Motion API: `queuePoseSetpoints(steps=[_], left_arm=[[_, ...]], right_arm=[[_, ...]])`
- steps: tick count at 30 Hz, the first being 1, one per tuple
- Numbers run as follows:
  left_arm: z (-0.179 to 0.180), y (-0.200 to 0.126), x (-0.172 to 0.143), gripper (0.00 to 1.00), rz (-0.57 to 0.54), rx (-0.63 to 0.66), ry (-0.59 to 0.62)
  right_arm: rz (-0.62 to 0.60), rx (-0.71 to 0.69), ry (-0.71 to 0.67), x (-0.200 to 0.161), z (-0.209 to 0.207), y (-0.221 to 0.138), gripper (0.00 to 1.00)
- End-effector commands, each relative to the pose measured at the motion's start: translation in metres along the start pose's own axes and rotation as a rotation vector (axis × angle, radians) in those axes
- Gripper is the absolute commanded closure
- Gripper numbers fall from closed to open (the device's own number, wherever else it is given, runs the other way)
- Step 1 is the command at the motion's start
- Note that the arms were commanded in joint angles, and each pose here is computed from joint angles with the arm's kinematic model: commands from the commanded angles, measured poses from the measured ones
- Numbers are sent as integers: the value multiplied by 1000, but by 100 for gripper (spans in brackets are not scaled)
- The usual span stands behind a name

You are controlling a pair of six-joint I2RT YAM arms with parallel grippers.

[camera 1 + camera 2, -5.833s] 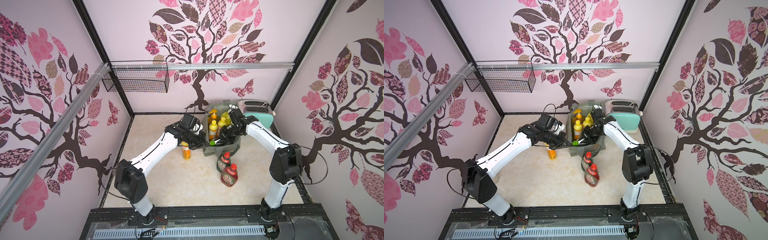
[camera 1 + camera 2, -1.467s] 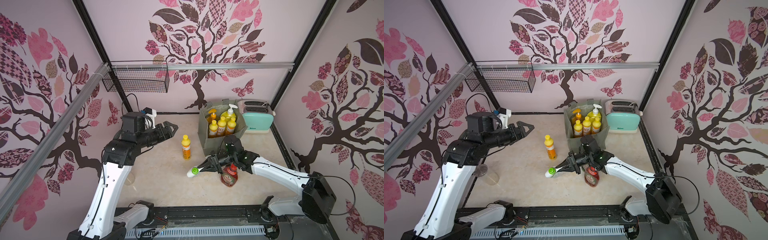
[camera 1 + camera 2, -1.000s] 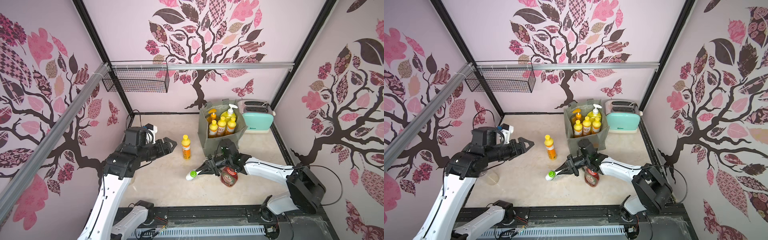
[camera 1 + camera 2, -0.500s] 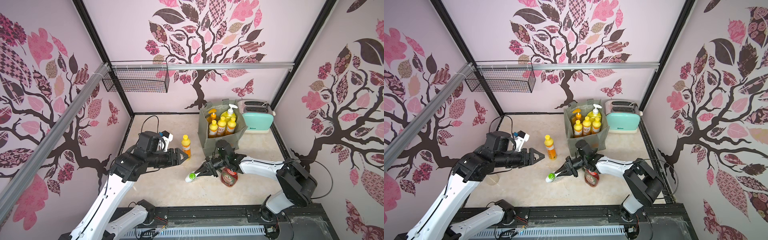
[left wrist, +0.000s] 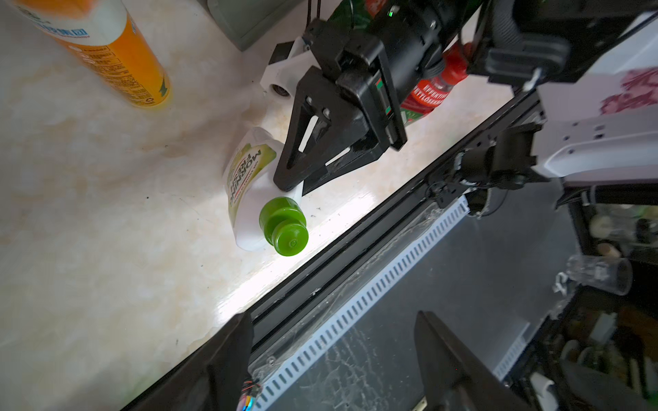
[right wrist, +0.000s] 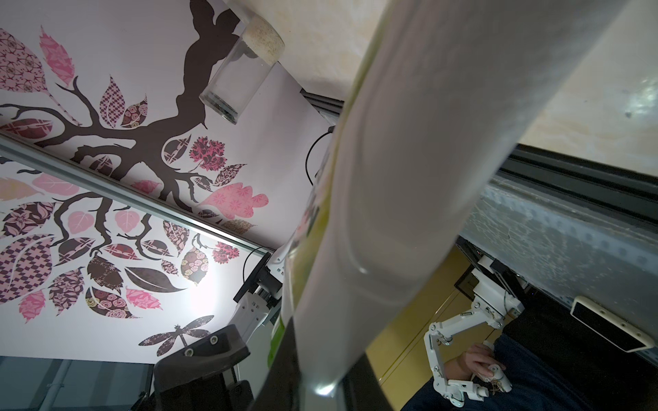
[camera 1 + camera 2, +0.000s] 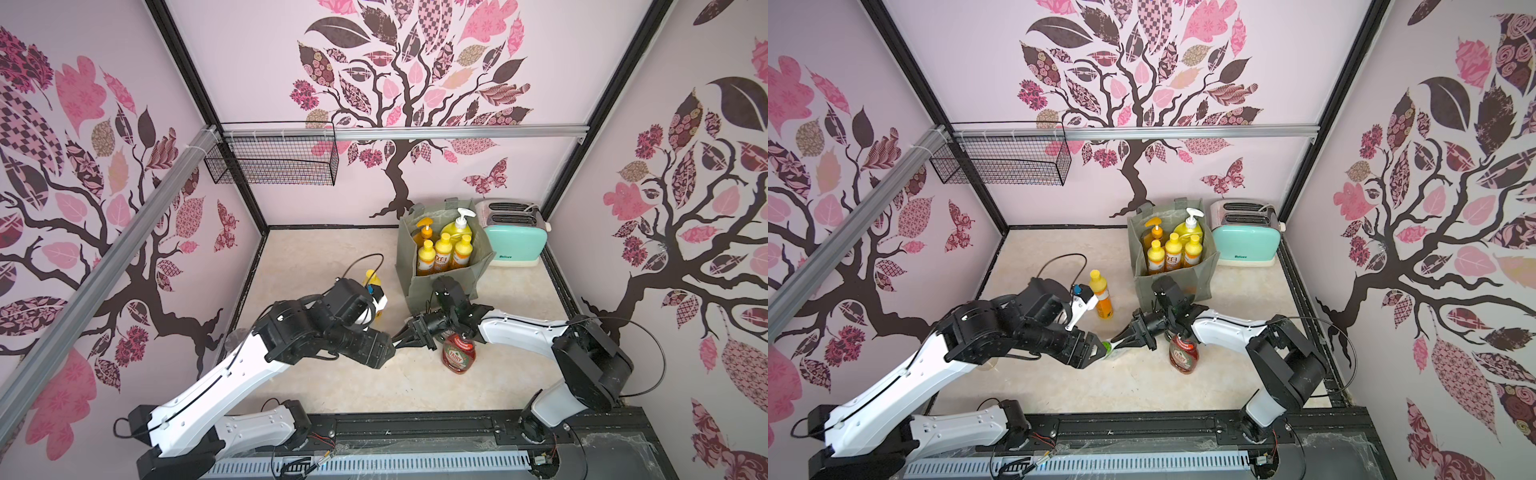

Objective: Pack dish soap into the shopping bag
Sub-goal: Adjust the bottle of dish soap.

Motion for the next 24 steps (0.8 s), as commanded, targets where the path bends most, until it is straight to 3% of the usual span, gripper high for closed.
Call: queuePoseSetpoints(steps=[1, 4, 9, 16, 24], left_arm=[[17, 2, 4, 22, -43, 153, 68], [21, 10, 11, 20, -77, 191, 95], [17, 37, 15, 21, -41, 172, 133], [2, 56, 18, 24, 7, 66, 159], [20, 67, 3, 30, 41, 150, 196]], right_arm=[[63, 44, -142, -19, 32, -5, 100], [64, 43, -139, -17, 33, -5, 100], [77, 43, -144, -16, 38, -3, 100], [88, 42, -143, -16, 42, -2, 100], [97, 43, -147, -19, 45, -3, 100]])
Point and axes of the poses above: each gripper's point midway between its finger pads, its own y axis out along the fingers, its own z axis along the line the jaws close on, x = y × z, the point moved 5 cm from there along -y, back along the fingers, and after that the axes turned 1 degree about -y, right-handed, at the moved point
